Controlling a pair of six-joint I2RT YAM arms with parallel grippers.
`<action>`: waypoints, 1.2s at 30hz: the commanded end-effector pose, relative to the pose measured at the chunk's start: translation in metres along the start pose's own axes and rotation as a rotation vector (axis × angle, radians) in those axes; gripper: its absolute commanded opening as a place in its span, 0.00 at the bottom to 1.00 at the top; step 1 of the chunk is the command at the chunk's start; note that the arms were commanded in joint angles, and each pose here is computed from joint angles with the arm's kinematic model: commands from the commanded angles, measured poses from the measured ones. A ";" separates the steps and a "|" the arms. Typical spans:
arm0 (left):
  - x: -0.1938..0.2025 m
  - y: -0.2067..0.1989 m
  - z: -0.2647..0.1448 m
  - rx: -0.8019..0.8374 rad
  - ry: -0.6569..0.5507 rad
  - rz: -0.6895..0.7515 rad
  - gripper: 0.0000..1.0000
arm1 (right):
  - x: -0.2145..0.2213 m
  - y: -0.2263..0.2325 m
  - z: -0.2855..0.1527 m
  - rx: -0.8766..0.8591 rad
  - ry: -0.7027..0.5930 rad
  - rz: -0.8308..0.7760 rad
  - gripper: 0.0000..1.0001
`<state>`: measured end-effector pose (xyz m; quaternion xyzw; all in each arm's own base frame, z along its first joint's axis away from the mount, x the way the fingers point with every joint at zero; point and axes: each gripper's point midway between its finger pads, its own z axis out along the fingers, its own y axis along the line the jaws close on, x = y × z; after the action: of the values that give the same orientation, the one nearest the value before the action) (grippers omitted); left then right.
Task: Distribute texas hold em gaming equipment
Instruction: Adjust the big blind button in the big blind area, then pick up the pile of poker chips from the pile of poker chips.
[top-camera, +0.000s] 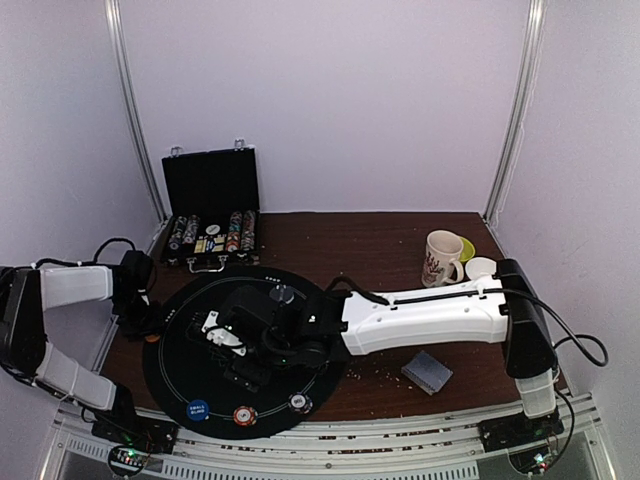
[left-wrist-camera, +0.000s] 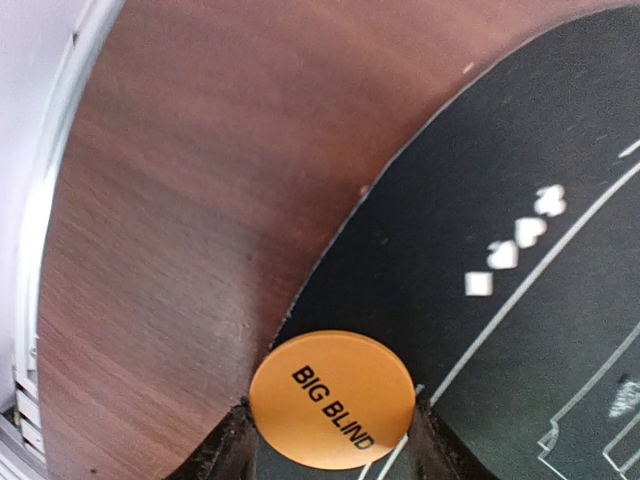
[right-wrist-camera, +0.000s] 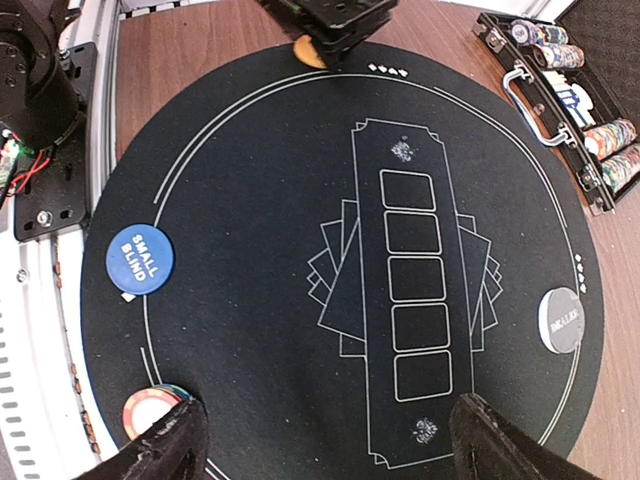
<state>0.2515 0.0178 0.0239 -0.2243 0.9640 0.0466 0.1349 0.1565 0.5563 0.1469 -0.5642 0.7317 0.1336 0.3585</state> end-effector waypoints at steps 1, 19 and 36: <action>0.010 0.001 0.015 0.001 0.029 -0.051 0.53 | -0.002 -0.019 -0.022 0.040 0.010 0.021 0.86; -0.058 -0.048 -0.106 0.197 -0.380 0.070 0.97 | 0.059 -0.066 -0.059 -0.027 0.132 0.234 0.88; 0.216 -0.220 -0.211 0.608 -0.100 1.460 0.98 | 0.181 -0.165 -0.088 0.184 0.267 0.564 0.88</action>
<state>0.1356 -0.2815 0.1548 0.4078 0.8850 -0.1258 0.1862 0.2604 0.3256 0.1207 -0.3303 0.9050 0.0874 0.2534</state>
